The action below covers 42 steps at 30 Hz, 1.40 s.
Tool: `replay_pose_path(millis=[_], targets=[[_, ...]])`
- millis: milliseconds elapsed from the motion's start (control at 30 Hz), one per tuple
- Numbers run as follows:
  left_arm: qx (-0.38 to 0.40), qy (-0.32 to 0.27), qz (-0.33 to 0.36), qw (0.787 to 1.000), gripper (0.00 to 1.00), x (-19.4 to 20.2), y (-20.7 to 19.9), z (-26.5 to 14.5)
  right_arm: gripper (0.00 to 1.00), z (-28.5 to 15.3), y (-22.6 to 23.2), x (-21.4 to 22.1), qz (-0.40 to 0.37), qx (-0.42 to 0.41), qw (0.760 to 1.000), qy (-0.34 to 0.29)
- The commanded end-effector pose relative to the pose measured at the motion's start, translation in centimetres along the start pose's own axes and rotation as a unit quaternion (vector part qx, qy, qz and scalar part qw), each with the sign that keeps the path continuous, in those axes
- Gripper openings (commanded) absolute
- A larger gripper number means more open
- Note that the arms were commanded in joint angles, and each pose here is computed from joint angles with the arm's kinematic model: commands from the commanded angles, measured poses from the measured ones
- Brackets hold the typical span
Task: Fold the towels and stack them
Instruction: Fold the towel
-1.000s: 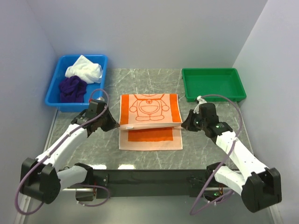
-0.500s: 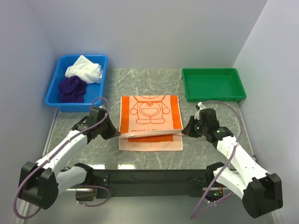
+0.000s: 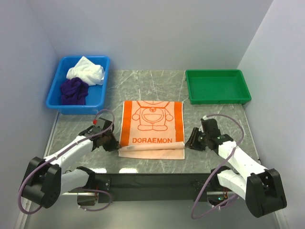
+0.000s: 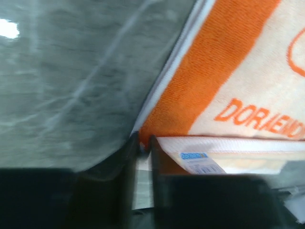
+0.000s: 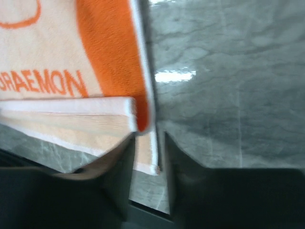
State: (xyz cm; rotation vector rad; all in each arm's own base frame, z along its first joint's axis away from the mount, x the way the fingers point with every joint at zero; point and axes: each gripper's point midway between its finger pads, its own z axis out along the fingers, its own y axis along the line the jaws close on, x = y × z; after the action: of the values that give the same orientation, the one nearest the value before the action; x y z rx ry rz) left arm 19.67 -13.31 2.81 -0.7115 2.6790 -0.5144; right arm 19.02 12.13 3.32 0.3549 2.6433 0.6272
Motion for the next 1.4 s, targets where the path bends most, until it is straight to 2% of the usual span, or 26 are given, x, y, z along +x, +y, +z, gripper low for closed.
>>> replay_pose_path(millis=[0,67,100,200,333,367,500,567,700,800,933,1100,1200,1367], targets=[[-0.032,-0.030,-0.010,0.999,0.27,-0.6,1.5,-0.5,0.45,-0.7,-0.3,-0.8,-0.002,0.004,0.999,-0.034],[-0.017,-0.035,-0.011,0.999,0.41,-0.7,1.0,-1.3,0.53,-1.4,0.2,-0.7,-0.017,-0.004,0.999,-0.039],[-0.008,-0.040,-0.010,0.999,0.53,-0.9,0.4,-1.8,0.55,-2.2,1.1,-1.3,-0.026,-0.019,0.998,-0.056],[0.013,-0.060,-0.002,0.998,0.72,-1.8,-1.0,-4.0,0.58,-4.0,3.9,-2.4,-0.065,-0.059,0.993,-0.084],[0.030,-0.102,0.019,0.994,0.80,-3.9,-2.7,-6.7,0.58,-4.9,6.9,-3.7,-0.148,-0.067,0.981,-0.103],[0.027,-0.107,0.025,0.994,0.81,-4.3,-2.9,-7.1,0.59,-5.3,9.0,-3.7,-0.182,-0.089,0.974,-0.102],[0.031,-0.146,0.073,0.986,0.93,-6.8,-4.6,-8.2,0.62,-2.3,12.0,-2.1,-0.272,-0.099,0.957,-0.033],[0.029,-0.164,0.090,0.982,0.98,-7.8,-5.0,-8.4,0.68,-1.3,13.0,-2.1,-0.311,-0.105,0.944,-0.025],[0.041,-0.209,0.142,0.967,0.99,-9.6,-5.9,-9.2,0.73,1.0,13.8,-0.1,-0.362,-0.118,0.924,0.028],[0.046,-0.238,0.170,0.955,0.99,-10.2,-5.8,-9.6,0.79,2.2,13.8,0.3,-0.387,-0.119,0.914,0.042],[0.078,-0.268,0.176,0.944,0.99,-10.6,-6.7,-10.8,0.81,3.3,13.7,1.6,-0.408,-0.121,0.902,0.073],[0.073,-0.277,0.174,0.942,0.99,-10.9,-6.5,-11.1,0.81,4.2,13.6,3.3,-0.432,-0.119,0.888,0.103],[0.067,-0.274,0.173,0.944,0.99,-10.8,-6.2,-10.9,0.78,3.6,13.6,4.6,-0.446,-0.123,0.878,0.118],[0.068,-0.276,0.173,0.943,0.99,-10.9,-6.3,-11.0,0.67,1.8,13.4,6.1,-0.450,-0.128,0.875,0.124]])
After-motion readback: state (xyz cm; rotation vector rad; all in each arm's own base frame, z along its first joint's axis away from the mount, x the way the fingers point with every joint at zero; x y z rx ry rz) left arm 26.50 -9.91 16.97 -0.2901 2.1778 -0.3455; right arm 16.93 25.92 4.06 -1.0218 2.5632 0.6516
